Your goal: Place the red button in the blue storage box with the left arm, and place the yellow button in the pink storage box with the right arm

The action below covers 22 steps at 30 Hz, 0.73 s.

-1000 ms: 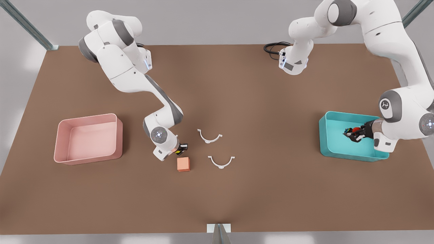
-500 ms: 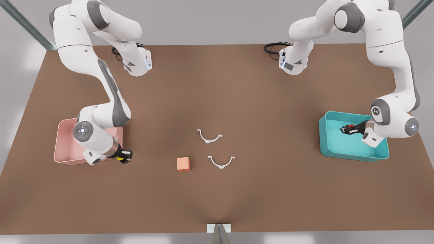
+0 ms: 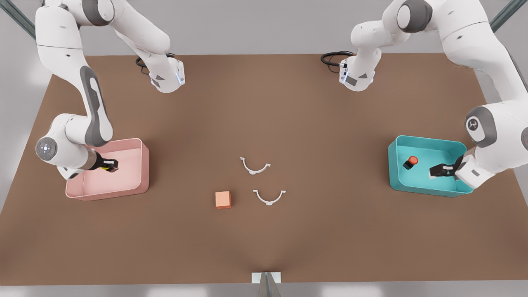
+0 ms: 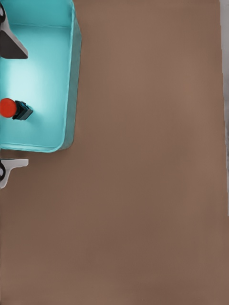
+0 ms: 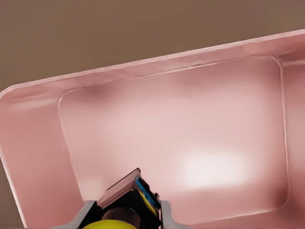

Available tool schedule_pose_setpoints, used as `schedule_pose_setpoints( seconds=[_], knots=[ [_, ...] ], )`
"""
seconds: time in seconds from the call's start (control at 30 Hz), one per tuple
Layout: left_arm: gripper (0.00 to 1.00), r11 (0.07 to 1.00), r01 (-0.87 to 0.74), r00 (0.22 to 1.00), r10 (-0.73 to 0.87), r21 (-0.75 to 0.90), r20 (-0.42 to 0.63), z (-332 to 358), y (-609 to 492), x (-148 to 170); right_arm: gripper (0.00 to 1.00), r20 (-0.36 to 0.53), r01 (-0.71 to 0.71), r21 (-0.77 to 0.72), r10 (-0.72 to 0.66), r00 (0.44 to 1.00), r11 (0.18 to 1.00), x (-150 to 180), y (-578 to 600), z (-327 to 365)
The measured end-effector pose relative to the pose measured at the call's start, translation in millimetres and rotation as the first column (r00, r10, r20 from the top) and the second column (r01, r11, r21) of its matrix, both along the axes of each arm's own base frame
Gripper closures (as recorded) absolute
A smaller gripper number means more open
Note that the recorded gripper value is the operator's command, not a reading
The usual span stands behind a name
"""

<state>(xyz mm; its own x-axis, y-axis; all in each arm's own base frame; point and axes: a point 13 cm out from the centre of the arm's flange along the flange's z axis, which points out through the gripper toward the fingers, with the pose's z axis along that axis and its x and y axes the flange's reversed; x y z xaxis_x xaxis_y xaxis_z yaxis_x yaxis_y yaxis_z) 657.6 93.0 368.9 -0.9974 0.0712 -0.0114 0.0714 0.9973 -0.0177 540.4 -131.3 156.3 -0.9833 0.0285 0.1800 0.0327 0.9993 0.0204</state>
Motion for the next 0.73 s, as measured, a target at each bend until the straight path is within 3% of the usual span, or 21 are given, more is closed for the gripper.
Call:
schedule_pose_setpoints(
  seconds=[0.03,0.1,0.17,0.2,0.3,0.37,0.47,0.63,0.73],
  knots=[
    [0.00,1.000,0.025,0.999,-0.025,0.004,0.044,41,-21,-3,0.29,-0.016,-0.010,0.016,0.011,1.000,1.000,-4,-3,-16],
    [0.00,0.999,0.050,0.995,-0.050,0.006,0.083,92,-45,-17,0.00,-0.027,-0.029,0.039,0.030,0.999,0.999,-7,-8,-37],
    [0.00,0.999,0.046,0.997,-0.046,0.002,0.068,103,-50,-32,0.00,-0.002,-0.057,0.044,0.058,0.998,0.997,5,-11,-39],
    [0.00,0.999,0.042,0.997,-0.042,0.000,0.057,105,-51,-38,0.00,0.038,-0.089,0.033,0.088,0.995,0.995,29,-7,-22],
    [0.00,0.999,0.054,0.998,-0.054,-0.008,0.022,102,-66,-49,0.00,0.206,-0.218,-0.029,0.220,0.954,0.975,127,43,92],
    [0.00,0.998,0.057,0.998,-0.057,-0.010,0.005,100,-73,-54,0.00,0.284,-0.330,-0.073,0.336,0.898,0.941,165,124,180],
    [0.00,0.999,0.051,0.999,-0.051,-0.013,-0.009,101,-74,-62,0.00,0.303,-0.421,-0.107,0.432,0.849,0.901,140,212,282],
    [0.00,0.999,0.041,0.999,-0.041,-0.013,-0.026,97,-76,-65,0.00,0.250,-0.356,-0.066,0.361,0.899,0.932,70,211,346],
    [0.00,0.999,0.037,0.999,-0.037,-0.012,-0.028,97,-78,-65,0.00,0.191,-0.334,-0.072,0.342,0.920,0.940,36,221,338]
  ],
)
